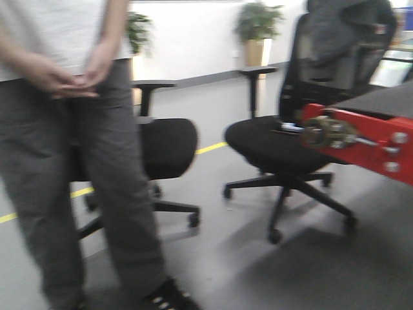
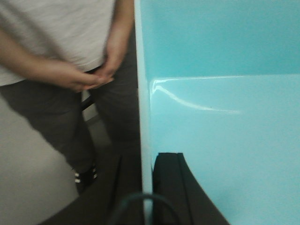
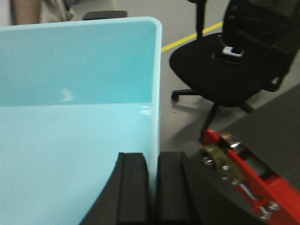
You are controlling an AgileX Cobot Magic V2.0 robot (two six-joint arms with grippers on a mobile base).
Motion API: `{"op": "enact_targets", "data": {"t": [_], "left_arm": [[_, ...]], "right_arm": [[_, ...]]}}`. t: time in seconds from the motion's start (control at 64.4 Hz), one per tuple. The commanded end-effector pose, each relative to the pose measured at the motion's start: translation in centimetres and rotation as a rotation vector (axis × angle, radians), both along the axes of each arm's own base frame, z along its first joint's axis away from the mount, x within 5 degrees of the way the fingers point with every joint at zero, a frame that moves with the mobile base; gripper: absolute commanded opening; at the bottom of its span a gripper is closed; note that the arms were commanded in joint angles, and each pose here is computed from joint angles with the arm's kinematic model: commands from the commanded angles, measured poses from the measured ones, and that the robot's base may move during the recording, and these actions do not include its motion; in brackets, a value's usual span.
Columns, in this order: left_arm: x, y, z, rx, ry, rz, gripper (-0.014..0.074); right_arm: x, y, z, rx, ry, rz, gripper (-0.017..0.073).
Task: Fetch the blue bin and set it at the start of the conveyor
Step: 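Carry the teal bin with both grippers while driving to the conveyor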
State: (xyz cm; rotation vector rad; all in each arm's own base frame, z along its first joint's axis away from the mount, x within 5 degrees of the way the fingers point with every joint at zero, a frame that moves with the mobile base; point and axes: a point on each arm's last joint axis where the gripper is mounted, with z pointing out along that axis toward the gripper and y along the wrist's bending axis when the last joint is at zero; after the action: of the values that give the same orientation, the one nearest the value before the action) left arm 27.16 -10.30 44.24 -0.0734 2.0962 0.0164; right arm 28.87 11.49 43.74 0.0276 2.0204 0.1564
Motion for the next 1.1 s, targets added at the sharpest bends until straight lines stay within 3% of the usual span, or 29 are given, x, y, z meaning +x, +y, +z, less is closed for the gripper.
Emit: {"op": "enact_targets", "data": {"t": [0.0, 1.088], "left_arm": [[-0.06, -0.05, 0.57, -0.003, -0.046, -0.02, -0.0111], [-0.06, -0.04, 0.58, -0.002, -0.046, -0.02, -0.0111]], "right_arm": [[-0.33, -0.06, 1.19, 0.007, -0.075, 0.027, -0.0154], [-0.33, -0.06, 1.19, 0.007, -0.075, 0.027, -0.0154]]}}
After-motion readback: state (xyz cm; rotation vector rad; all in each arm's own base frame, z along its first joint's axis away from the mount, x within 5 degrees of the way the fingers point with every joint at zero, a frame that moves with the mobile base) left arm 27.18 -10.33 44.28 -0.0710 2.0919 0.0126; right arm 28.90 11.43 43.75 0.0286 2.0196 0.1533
